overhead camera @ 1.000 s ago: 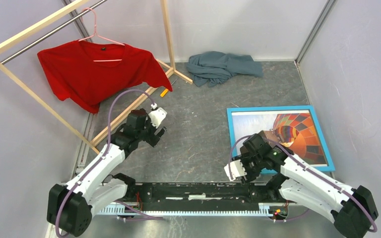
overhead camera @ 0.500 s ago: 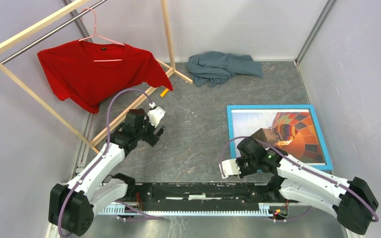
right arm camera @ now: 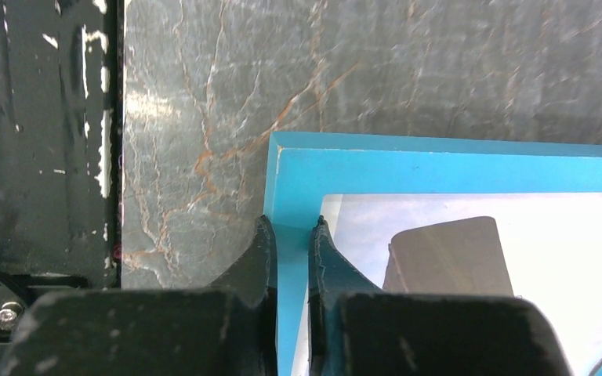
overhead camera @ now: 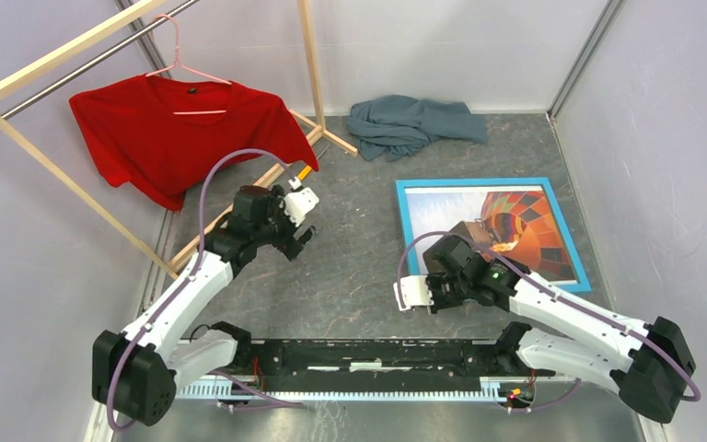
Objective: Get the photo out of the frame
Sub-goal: Turn over the photo frame at the center of the board.
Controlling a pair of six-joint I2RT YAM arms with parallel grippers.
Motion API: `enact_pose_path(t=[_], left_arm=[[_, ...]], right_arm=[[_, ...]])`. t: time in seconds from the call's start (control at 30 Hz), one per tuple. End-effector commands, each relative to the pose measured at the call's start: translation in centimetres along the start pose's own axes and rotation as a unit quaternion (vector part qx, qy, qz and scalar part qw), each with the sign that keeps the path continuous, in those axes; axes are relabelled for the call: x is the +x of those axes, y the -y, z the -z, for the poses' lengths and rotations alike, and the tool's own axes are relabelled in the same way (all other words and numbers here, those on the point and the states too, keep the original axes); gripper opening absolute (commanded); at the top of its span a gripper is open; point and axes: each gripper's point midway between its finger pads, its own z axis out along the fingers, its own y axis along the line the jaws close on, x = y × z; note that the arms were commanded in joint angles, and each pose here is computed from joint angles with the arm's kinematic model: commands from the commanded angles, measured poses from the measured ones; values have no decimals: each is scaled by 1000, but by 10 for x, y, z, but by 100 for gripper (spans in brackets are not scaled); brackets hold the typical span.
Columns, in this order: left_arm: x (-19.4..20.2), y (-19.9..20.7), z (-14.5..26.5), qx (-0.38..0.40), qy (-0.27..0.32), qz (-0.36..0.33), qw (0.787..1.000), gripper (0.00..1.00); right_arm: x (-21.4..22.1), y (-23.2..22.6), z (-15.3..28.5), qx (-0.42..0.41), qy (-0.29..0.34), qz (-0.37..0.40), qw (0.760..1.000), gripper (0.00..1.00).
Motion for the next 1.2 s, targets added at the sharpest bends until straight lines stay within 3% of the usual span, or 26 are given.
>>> enact_pose_path(t=[0.0, 0.23, 0.47, 0.77, 1.17], left_arm=[[-47, 14, -6, 61, 73, -106, 990, 100], [-77, 57, -29, 114, 113, -208, 965, 100], [-107, 61, -34, 77, 174, -327, 926, 100], [-121, 96, -45, 130, 200, -386, 891, 100], [-127, 121, -56, 160, 207, -404, 877, 100]], right_arm=[[-49, 32, 11, 36, 80, 46, 995, 0], [-80, 41, 18, -7, 111, 42, 993, 0], [-100, 33, 31, -80, 142, 39, 986, 0], [-106, 30, 47, -107, 173, 38, 978, 0], [-111, 26, 68, -118, 217, 36, 968, 0]])
